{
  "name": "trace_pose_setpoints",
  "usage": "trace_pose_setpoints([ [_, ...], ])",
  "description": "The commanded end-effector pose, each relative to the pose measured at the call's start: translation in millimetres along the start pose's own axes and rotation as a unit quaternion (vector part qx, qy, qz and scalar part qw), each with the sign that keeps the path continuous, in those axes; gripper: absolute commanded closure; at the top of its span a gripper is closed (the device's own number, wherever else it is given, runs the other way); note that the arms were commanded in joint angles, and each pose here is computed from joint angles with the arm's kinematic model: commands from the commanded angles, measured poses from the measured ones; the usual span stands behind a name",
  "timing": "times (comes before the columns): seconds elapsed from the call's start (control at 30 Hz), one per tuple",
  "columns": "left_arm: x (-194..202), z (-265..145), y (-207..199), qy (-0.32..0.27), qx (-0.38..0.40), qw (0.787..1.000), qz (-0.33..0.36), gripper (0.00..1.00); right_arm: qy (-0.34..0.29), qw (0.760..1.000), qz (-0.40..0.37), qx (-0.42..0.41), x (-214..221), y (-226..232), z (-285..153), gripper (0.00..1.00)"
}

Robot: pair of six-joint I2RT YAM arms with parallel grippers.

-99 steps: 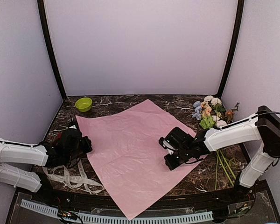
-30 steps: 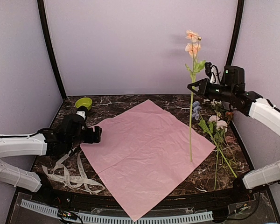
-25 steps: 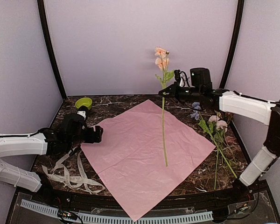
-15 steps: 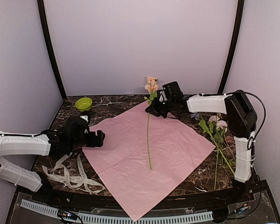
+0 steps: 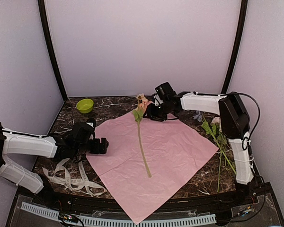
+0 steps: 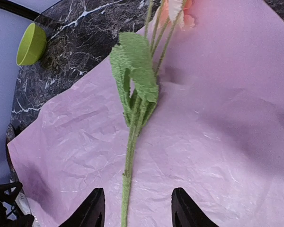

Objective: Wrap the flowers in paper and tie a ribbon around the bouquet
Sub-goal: Place the fake flower on the flattened wrapping paper, then adjust the fake flower at the corner of the board.

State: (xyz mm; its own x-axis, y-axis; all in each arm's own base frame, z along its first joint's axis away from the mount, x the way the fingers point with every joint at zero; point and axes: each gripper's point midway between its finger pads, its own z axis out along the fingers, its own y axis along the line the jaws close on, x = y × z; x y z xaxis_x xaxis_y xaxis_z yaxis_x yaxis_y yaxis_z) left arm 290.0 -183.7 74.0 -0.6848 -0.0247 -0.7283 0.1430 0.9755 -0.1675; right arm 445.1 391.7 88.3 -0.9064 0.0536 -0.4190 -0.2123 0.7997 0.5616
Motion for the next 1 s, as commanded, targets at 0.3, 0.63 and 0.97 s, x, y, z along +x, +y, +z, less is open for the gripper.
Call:
trace_pose_setpoints([
  [0.3,-14.2,-4.6,-7.1,-0.025,0.01,0.999,0.022,0.03,0.02,0.963,-0.038,0.265,31.1,-179.8,-208.2,0.51],
  [0.63,-11.1,-0.6,-8.7,-0.02,0.008,0.999,0.034,0.03,0.029,0.949,0.117,0.292,91.3,-296.1,-278.6,0.66],
  [0.97,-5.8,-0.1,-2.9,-0.023,0.002,0.999,0.037,0.03,0.093,0.92,0.142,0.354,124.3,-323.5,-288.6,0.56],
])
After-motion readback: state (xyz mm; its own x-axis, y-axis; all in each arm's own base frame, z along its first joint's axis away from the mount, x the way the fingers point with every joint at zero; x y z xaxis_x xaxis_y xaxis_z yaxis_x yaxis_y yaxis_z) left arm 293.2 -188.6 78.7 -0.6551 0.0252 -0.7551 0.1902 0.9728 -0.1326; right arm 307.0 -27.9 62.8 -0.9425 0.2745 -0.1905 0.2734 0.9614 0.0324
